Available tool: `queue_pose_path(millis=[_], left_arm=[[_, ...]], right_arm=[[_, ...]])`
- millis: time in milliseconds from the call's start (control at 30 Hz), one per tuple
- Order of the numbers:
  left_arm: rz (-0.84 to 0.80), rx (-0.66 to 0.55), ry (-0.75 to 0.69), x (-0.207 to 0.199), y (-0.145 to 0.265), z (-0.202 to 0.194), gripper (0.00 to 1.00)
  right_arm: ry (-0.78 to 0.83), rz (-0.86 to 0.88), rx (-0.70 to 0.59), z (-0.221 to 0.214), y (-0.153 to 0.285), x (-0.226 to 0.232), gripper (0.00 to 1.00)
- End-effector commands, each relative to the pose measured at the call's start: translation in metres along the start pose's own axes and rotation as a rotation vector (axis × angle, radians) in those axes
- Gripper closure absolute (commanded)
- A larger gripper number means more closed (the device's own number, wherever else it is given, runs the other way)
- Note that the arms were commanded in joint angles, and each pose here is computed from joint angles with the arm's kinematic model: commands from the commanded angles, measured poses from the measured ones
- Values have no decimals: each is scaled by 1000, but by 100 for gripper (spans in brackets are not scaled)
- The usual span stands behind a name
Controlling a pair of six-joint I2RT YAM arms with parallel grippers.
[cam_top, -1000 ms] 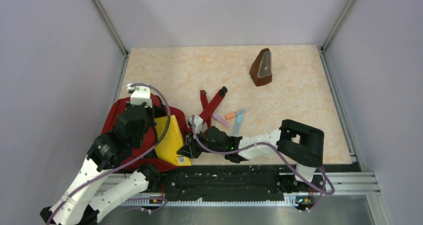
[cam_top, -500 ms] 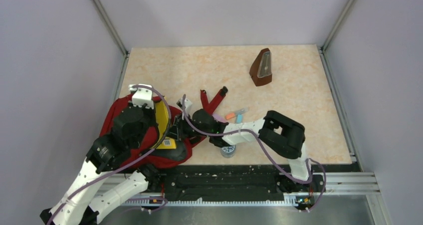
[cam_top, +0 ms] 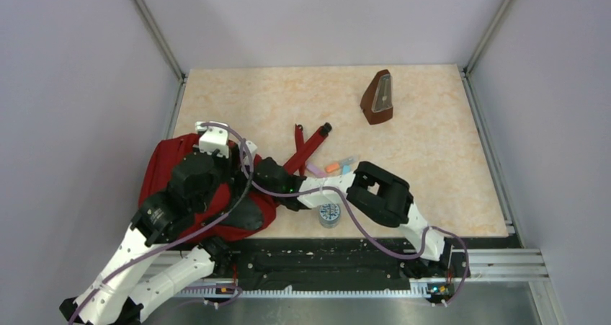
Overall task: Pack the student bag
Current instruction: Place the book in the student bag.
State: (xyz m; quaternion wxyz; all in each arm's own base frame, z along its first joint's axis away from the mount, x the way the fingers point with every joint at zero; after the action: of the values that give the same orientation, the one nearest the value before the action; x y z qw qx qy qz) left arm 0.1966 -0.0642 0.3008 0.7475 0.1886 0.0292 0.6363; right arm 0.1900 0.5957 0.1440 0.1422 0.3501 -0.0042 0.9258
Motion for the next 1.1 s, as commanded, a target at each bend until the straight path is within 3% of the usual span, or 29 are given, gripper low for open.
queue_pose_path(millis=[0, 367, 600, 767, 933, 1067], left_arm=[[-3, -92, 62, -2, -1, 18, 100], [123, -100, 86, 11, -11, 6, 100], [62, -117, 76, 1, -13, 2, 100], [24, -105, 62, -6, -16, -3, 100], [49, -94, 63, -4, -19, -8, 100], [72, -98, 67, -1, -20, -11, 100]], right_arm=[[120, 28, -142, 40, 20, 21, 35], [282, 111, -152, 39, 121, 41, 20], [352, 53, -108, 68, 143, 3, 16], [436, 39, -106, 91, 126, -25, 19], [442, 94, -100, 112, 100, -44, 38], [490, 126, -94, 116, 85, -46, 39]])
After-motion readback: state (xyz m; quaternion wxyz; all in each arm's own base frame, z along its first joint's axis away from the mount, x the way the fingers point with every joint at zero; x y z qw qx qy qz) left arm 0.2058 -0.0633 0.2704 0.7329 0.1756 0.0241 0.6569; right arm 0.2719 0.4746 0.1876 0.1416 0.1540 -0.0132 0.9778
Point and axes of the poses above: each gripper's point midway between its finger pads, its own y axis back along the fingers, its own x axis along the line the jaws close on, z = x × y, the point moved 2 cm from there along y, back along the fingers, and after that the axes turned 5 degrees about -y, right-handed, at the moved point
